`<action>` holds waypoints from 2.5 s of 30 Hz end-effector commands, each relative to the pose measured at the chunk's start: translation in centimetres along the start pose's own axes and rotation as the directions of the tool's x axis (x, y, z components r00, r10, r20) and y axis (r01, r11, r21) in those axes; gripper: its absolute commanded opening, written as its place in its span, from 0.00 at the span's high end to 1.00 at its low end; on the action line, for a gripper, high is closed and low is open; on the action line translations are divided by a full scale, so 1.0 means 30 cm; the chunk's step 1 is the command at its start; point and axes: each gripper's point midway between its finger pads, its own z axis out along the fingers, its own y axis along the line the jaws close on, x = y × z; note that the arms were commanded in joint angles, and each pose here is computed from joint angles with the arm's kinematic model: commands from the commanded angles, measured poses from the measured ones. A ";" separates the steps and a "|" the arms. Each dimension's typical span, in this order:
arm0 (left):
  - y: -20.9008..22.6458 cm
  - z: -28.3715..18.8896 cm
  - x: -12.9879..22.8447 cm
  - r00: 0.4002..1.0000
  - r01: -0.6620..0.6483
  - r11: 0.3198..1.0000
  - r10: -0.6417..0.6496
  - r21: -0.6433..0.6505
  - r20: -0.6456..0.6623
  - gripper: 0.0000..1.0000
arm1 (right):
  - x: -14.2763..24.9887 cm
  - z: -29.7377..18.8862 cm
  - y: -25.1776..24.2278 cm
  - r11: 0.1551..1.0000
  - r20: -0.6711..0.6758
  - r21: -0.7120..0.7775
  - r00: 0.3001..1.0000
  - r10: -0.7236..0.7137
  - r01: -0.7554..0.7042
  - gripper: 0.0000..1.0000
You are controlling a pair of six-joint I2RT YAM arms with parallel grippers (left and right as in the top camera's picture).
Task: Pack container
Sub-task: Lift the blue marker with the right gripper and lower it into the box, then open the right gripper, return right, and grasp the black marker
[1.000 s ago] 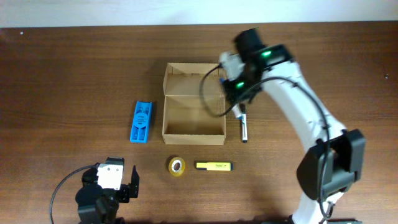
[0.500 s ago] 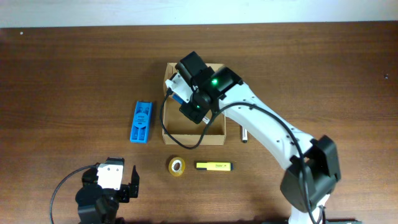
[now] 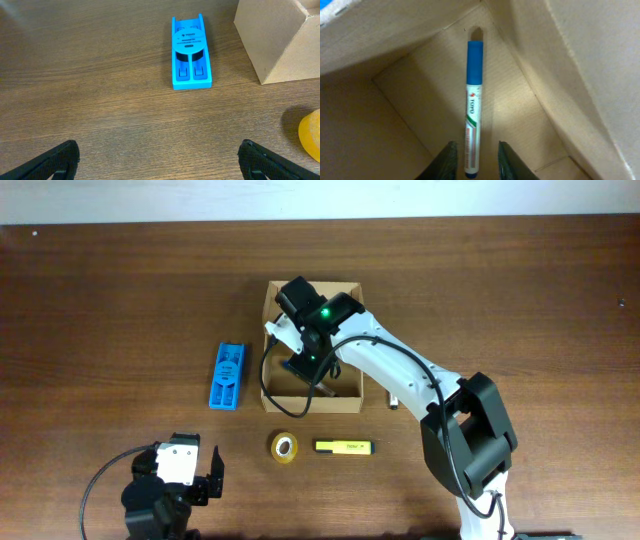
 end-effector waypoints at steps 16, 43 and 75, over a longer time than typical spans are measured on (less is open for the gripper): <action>0.007 0.003 0.007 1.000 -0.016 1.000 0.016 -0.012 -0.004 0.01 | -0.030 -0.466 -0.076 0.957 0.226 0.122 0.946 0.232 -0.264 0.01; 0.007 0.003 0.007 1.000 -0.016 1.000 0.016 -0.012 -0.004 0.01 | 0.611 -0.248 -0.321 0.507 0.148 0.096 0.516 0.843 -0.856 0.01; 0.007 0.003 0.007 1.000 -0.016 1.000 0.016 -0.012 -0.004 0.00 | 0.607 0.127 -0.315 0.518 0.020 0.144 0.526 0.851 -0.843 0.36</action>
